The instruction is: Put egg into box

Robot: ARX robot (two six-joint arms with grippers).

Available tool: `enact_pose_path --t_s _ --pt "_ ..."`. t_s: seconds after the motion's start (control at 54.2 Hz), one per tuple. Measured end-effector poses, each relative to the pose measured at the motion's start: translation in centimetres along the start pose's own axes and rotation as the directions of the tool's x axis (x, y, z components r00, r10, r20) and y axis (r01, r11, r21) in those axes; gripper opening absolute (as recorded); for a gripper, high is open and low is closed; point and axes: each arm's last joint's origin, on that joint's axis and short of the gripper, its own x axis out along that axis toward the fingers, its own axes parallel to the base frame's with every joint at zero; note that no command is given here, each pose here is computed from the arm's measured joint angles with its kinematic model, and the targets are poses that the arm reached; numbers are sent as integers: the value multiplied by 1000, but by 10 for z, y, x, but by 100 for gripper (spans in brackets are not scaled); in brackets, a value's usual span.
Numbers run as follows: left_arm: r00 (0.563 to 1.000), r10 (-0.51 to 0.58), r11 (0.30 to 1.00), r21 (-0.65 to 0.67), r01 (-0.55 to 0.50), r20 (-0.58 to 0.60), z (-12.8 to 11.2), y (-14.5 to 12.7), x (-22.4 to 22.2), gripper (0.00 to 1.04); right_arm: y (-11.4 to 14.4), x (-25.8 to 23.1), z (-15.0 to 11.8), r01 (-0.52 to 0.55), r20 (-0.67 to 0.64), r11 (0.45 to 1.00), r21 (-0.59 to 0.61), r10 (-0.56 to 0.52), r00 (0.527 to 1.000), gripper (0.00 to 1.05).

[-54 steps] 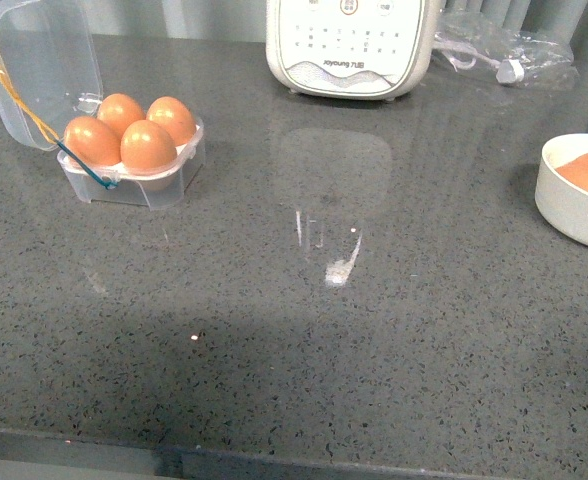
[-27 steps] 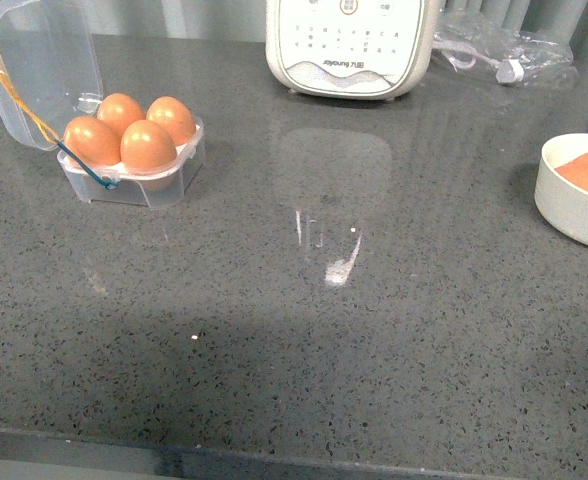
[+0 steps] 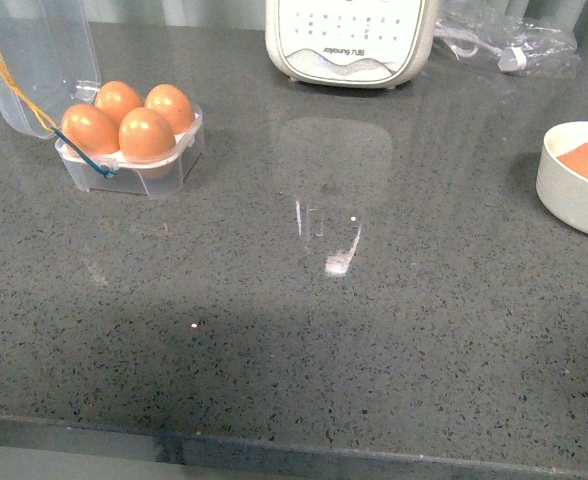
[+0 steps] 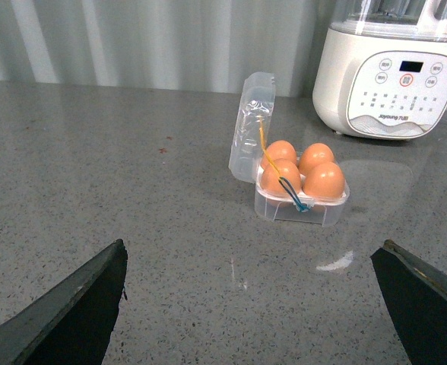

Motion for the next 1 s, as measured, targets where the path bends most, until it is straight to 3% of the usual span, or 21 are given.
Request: enact_pose_path --t_s 0.48,0.572,0.645,0.996 --pt "1000 4 1000 0 -4 -3 0 0 0 98 0 0 0 0 0 1000 0 0 1000 97" --pt "926 166 983 130 -129 -340 -3 -1 3 98 0 0 0 0 0 1000 0 0 1000 97" --pt "888 190 976 180 -124 -420 -4 -1 8 98 0 0 0 -1 0 1000 0 1 1000 97" --pt "942 173 978 167 -129 -289 31 7 47 98 0 0 0 0 0 1000 1 0 1000 97"
